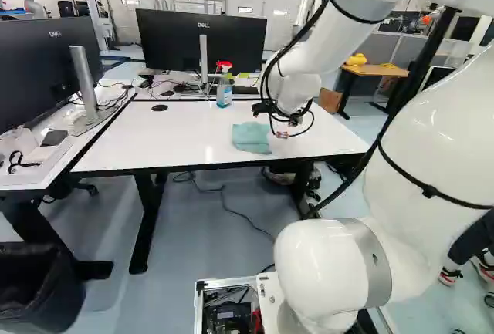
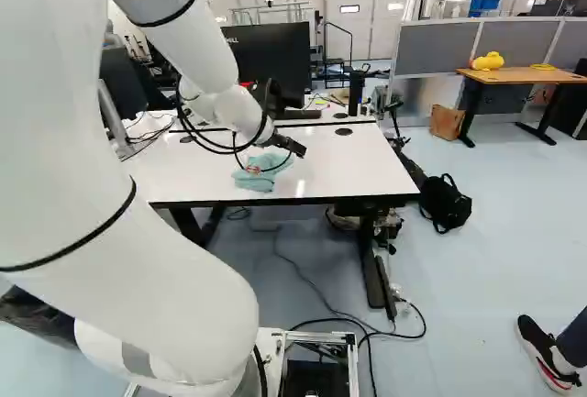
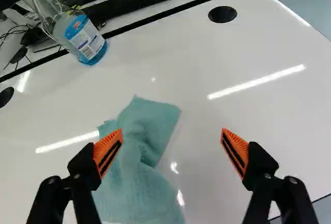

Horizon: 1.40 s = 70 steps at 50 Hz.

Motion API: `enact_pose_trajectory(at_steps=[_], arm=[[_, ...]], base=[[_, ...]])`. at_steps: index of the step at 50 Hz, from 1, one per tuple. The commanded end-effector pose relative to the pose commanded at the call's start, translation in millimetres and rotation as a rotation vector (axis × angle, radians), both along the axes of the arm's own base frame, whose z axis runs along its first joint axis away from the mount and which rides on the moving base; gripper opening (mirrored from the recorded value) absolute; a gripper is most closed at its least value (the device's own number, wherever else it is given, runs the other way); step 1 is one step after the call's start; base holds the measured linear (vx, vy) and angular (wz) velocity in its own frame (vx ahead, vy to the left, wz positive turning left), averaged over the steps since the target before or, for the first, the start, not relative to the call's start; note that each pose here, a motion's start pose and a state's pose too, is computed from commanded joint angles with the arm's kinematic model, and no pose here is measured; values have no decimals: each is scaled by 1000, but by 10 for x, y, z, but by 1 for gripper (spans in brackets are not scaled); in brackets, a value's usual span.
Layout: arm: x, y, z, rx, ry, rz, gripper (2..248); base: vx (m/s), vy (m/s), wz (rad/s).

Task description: Clean the table with the green towel

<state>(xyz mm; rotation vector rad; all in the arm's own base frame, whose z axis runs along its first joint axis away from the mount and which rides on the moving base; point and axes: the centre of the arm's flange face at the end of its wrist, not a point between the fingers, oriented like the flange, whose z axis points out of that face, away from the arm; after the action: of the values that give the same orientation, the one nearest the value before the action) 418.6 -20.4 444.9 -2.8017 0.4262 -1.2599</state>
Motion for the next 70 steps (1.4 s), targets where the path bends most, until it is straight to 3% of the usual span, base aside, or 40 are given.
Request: enact_pose_trajectory(at_steps=[36,70], arm=[[-689,80,-410,-124,-188,86,247],[-1220,161,-674,-178,-326,163,247]], base=[[0,0,0],[0,0,0]])
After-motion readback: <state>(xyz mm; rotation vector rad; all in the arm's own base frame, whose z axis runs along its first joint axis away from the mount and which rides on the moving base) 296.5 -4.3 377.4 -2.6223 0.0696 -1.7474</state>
